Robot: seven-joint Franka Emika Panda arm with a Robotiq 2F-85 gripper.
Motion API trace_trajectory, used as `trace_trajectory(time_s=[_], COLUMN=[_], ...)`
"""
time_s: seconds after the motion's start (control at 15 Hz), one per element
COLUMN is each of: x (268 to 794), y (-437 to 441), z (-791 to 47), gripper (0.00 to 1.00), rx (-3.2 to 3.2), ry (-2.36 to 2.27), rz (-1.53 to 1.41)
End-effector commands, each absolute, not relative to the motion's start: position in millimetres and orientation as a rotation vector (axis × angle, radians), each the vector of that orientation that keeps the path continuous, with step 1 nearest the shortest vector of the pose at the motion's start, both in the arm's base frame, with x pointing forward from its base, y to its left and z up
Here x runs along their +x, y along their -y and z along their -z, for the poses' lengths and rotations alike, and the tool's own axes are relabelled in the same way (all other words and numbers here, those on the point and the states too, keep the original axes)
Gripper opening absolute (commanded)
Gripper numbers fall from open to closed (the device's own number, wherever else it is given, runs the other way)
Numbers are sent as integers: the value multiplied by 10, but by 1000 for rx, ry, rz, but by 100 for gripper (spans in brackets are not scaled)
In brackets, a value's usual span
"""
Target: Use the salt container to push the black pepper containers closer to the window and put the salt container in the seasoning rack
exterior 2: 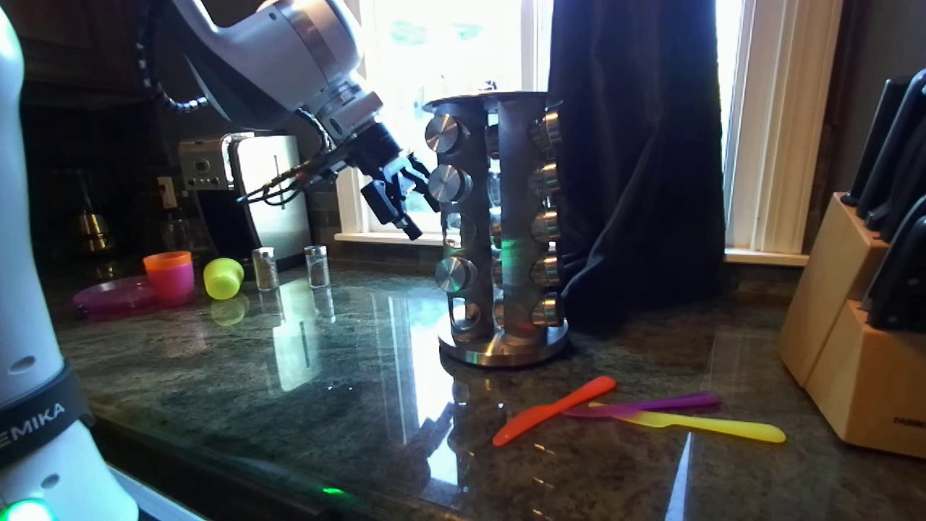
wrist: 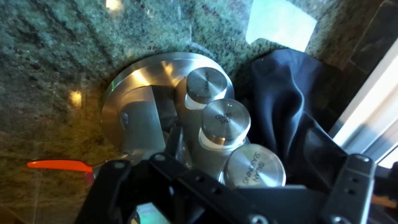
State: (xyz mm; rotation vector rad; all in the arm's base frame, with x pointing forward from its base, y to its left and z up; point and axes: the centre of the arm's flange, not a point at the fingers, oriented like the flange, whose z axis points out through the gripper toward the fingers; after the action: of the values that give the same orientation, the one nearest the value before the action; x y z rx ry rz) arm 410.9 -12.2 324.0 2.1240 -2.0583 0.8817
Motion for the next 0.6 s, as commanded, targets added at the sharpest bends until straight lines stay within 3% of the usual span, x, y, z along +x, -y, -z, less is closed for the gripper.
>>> trace_trajectory(time_s=[0.0,0.53], x=[3903,4021], y=[297,-114], z=[-3444,-3424], gripper=[100,100], rx=[2326,2745], ry=[2138,2051], rz=[-751,-408])
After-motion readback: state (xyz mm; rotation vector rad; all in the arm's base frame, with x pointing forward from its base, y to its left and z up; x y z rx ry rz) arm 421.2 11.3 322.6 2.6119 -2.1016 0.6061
